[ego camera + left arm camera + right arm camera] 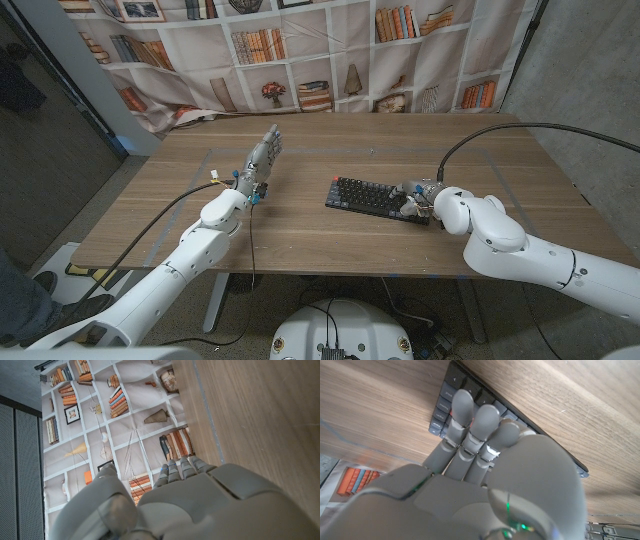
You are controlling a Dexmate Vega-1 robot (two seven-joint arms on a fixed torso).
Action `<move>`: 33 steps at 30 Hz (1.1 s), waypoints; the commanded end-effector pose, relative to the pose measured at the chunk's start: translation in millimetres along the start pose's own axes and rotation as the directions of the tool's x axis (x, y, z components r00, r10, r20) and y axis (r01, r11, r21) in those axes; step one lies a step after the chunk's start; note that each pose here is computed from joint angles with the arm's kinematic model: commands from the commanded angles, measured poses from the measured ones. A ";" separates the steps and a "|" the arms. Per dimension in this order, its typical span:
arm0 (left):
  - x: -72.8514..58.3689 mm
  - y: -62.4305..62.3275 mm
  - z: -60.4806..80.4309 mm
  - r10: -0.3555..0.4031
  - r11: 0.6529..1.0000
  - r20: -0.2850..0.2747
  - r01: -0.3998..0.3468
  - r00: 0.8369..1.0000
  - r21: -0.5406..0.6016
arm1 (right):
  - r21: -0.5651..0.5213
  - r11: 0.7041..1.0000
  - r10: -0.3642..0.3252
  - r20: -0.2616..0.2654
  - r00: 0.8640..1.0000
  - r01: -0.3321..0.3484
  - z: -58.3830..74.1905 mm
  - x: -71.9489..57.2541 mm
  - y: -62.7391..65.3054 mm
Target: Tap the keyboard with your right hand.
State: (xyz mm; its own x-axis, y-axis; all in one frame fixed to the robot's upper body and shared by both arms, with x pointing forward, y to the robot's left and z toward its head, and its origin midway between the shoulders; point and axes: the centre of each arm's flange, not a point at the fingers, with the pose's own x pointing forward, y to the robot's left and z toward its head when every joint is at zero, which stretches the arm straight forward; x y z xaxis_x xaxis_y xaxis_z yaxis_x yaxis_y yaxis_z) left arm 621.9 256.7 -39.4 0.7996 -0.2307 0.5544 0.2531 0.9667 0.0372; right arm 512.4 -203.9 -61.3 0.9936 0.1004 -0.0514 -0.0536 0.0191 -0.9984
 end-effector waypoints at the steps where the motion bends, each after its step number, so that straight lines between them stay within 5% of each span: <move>1: 0.9 1.6 1.8 -0.004 1.000 0.001 0.004 1.000 0.004 | -0.003 0.998 -0.056 0.003 0.998 0.056 1.7 -5.1 -9.8; 23: 2.2 -1.6 5.2 -0.003 1.000 0.022 0.003 1.000 0.002 | 0.051 0.987 -0.153 0.028 0.988 0.152 -4.0 -20.9 -30.7; 33: -3.3 2.2 8.1 0.016 1.000 0.027 -0.016 1.000 0.004 | 0.100 0.966 -0.245 0.065 0.967 0.238 -5.5 -29.4 -39.8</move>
State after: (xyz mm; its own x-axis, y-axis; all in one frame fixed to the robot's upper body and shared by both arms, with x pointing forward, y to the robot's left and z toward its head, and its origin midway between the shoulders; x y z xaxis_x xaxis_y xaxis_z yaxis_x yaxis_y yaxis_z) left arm 620.0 255.7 -34.5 0.7892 -0.2304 0.5693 0.2537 0.9665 0.0395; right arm 494.1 -210.2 -30.5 0.9853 0.1307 0.1102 0.0990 0.0893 -0.9911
